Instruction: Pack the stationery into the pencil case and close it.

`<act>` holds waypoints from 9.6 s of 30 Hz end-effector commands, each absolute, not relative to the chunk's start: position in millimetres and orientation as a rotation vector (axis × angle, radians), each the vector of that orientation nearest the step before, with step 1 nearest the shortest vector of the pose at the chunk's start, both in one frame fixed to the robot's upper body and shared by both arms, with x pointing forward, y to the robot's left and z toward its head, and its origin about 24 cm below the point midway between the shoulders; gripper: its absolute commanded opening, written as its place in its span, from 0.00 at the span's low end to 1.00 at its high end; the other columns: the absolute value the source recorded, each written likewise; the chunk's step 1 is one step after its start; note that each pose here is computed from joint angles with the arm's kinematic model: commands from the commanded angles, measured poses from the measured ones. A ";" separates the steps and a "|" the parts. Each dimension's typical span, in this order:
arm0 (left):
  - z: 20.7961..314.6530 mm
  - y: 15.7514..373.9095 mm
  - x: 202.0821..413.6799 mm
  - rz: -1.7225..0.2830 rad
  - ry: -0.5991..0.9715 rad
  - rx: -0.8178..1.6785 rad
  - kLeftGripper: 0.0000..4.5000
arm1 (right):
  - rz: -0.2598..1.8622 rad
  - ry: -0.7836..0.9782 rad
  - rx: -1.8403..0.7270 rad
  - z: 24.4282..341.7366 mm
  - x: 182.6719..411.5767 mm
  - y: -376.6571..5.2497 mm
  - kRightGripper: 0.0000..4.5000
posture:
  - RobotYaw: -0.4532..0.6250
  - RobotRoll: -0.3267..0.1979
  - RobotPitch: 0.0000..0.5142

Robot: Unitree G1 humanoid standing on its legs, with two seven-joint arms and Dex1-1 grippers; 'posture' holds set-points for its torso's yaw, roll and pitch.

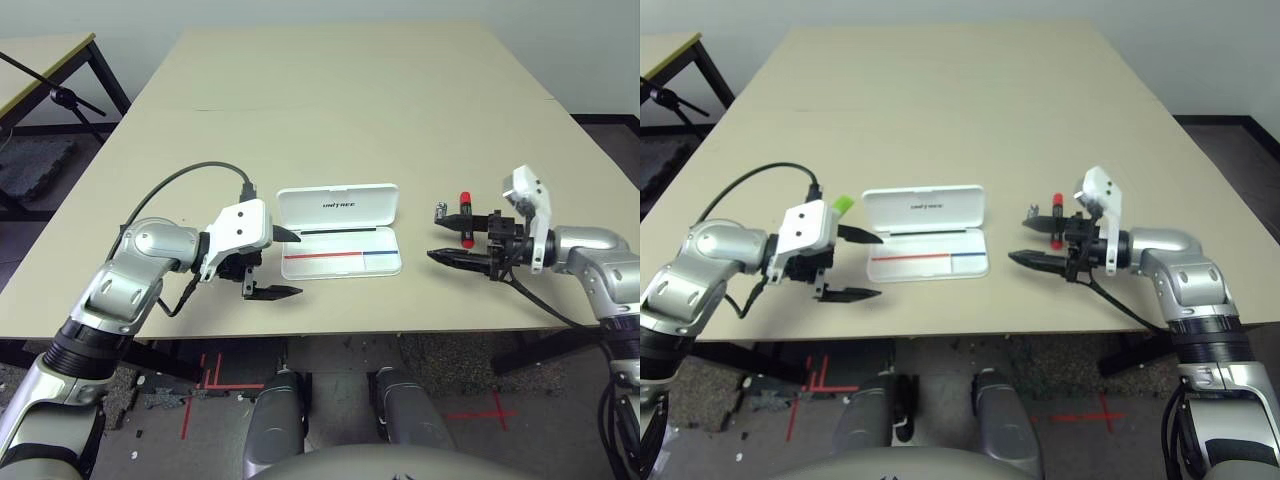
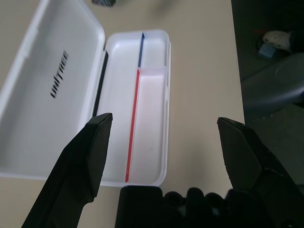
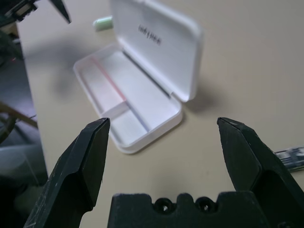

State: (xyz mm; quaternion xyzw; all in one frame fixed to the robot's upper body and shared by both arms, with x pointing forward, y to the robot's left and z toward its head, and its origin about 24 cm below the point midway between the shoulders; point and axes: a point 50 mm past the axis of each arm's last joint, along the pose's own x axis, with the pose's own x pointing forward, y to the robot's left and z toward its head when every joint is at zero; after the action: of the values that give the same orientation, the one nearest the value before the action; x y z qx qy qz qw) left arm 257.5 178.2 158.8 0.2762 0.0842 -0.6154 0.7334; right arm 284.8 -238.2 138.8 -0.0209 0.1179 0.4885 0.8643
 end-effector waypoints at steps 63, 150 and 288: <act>147.2 164.7 258.4 -1.391 0.210 0.629 1.00 | -0.034 0.685 0.133 97.4 322.4 -245.9 0.38 | 0.34 0.62 0.20; 142.7 195.1 256.3 -1.299 0.273 0.669 1.00 | 1.458 0.236 -0.813 134.4 319.0 -68.0 0.11 | 0.42 0.62 0.17; 157.9 191.9 276.2 -1.337 0.331 0.750 0.24 | 1.354 0.323 -0.226 169.8 263.0 -167.7 1.00 | 0.35 0.62 0.22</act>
State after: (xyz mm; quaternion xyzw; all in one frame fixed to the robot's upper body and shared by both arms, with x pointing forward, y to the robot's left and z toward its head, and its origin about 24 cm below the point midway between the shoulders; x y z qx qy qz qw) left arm 275.7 202.7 159.0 0.3214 0.1527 -0.5940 0.7214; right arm 262.4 -164.5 170.1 -0.1030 0.1455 0.6276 0.7579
